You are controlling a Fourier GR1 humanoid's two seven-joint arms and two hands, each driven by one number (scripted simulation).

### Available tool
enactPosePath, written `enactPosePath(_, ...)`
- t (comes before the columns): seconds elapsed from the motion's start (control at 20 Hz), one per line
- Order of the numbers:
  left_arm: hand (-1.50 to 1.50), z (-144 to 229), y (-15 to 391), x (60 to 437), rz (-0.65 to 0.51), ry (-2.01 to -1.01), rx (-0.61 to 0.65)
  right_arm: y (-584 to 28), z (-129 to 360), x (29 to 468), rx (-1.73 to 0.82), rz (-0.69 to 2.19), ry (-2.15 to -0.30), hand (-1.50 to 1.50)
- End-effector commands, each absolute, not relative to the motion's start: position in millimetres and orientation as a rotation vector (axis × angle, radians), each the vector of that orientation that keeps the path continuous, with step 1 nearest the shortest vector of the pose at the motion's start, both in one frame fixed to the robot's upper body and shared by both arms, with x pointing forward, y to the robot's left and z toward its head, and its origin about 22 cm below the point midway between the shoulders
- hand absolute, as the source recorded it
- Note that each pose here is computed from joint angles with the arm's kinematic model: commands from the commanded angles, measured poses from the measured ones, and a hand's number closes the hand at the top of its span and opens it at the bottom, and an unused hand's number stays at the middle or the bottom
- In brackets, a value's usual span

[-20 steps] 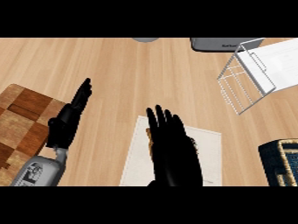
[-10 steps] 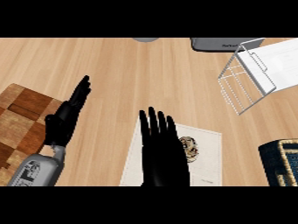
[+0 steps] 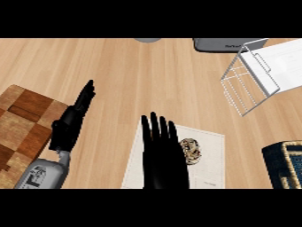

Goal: Pick the croissant from the placemat and place it in the tiered shelf

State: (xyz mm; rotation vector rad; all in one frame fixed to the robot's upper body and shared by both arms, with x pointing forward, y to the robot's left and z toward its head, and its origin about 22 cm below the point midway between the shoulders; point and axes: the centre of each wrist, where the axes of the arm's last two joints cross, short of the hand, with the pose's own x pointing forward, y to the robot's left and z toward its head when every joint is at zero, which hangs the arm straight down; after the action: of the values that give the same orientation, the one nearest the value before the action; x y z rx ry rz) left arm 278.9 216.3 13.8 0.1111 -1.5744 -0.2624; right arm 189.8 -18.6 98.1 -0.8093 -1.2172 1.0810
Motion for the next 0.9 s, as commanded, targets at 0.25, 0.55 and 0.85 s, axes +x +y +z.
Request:
enactPosePath(0.25, 0.0, 21, 224, 286, -0.263, -1.578, 0.129, -12, 99, 193, -0.898, 1.003, -1.04, -1.5)
enactPosePath(0.55, 0.0, 15, 224, 278, -0.267, -1.587, 0.1, -10, 64, 211, -0.907, 1.023, -1.007, -1.5)
enactPosePath(0.85, 0.0, 8, 233, 280, -0.249, -1.572, 0.097, -8, 55, 194, -0.921, 1.021, -0.988, -1.5)
